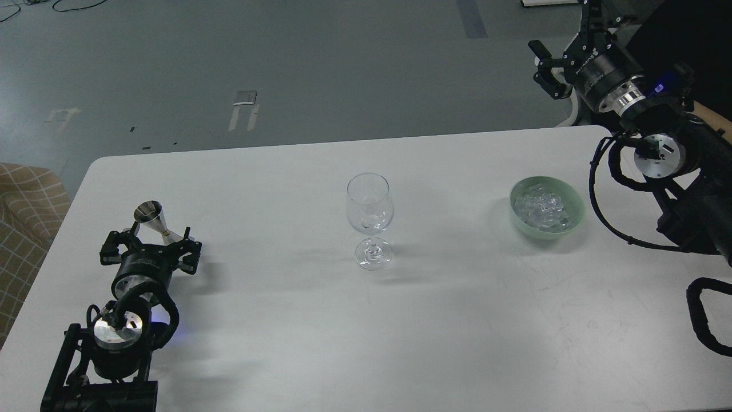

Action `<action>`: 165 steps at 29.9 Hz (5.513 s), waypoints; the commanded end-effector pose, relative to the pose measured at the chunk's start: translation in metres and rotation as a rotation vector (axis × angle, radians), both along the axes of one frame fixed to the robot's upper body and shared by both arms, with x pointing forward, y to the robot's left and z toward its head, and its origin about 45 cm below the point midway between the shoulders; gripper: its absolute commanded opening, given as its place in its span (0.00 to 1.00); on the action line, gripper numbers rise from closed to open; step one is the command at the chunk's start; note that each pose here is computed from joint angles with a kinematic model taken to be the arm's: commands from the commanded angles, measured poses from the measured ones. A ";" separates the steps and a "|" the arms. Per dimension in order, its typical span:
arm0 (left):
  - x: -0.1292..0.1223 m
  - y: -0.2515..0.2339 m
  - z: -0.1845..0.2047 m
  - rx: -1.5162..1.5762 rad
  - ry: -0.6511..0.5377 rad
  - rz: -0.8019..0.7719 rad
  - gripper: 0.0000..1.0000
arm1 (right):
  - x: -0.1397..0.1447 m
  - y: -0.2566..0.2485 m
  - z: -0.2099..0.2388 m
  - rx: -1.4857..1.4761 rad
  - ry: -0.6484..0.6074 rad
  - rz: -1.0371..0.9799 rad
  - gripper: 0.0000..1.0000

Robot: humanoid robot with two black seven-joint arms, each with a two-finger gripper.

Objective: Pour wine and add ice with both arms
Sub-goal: 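Close the left gripper around the metal jigger, then lift the jigger with the left gripper toward the wine glass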

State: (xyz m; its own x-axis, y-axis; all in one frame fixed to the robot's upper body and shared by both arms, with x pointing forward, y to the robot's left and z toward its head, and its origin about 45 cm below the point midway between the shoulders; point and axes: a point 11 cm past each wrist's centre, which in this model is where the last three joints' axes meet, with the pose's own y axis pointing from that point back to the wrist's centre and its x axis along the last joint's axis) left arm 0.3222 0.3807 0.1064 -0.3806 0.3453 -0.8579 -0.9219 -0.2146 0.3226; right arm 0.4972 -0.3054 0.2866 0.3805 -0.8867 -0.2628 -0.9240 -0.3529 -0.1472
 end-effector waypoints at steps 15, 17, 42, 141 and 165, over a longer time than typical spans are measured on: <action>0.007 0.000 -0.008 0.004 -0.022 0.006 0.76 | -0.001 0.001 -0.004 0.001 0.008 0.001 1.00; 0.008 0.001 -0.009 0.003 -0.018 0.008 0.77 | -0.001 0.001 -0.004 0.001 0.008 0.001 1.00; 0.016 -0.003 -0.013 0.007 -0.047 -0.012 0.49 | -0.001 0.000 -0.003 0.001 0.006 -0.001 1.00; 0.025 0.001 -0.003 -0.028 -0.204 0.024 0.00 | -0.003 0.002 -0.004 0.001 0.007 0.001 1.00; 0.039 -0.057 0.048 -0.016 -0.317 -0.313 0.00 | -0.004 -0.001 -0.008 -0.001 0.013 -0.003 1.00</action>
State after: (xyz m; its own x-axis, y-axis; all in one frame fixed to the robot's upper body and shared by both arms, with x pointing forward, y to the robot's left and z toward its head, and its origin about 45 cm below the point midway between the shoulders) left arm 0.3594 0.3344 0.1482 -0.0026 0.3709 -0.9287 -0.9983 0.0537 0.0243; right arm 0.4933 -0.3061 0.2791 0.3745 -0.8881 -0.2664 -0.9269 -0.3505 -0.1346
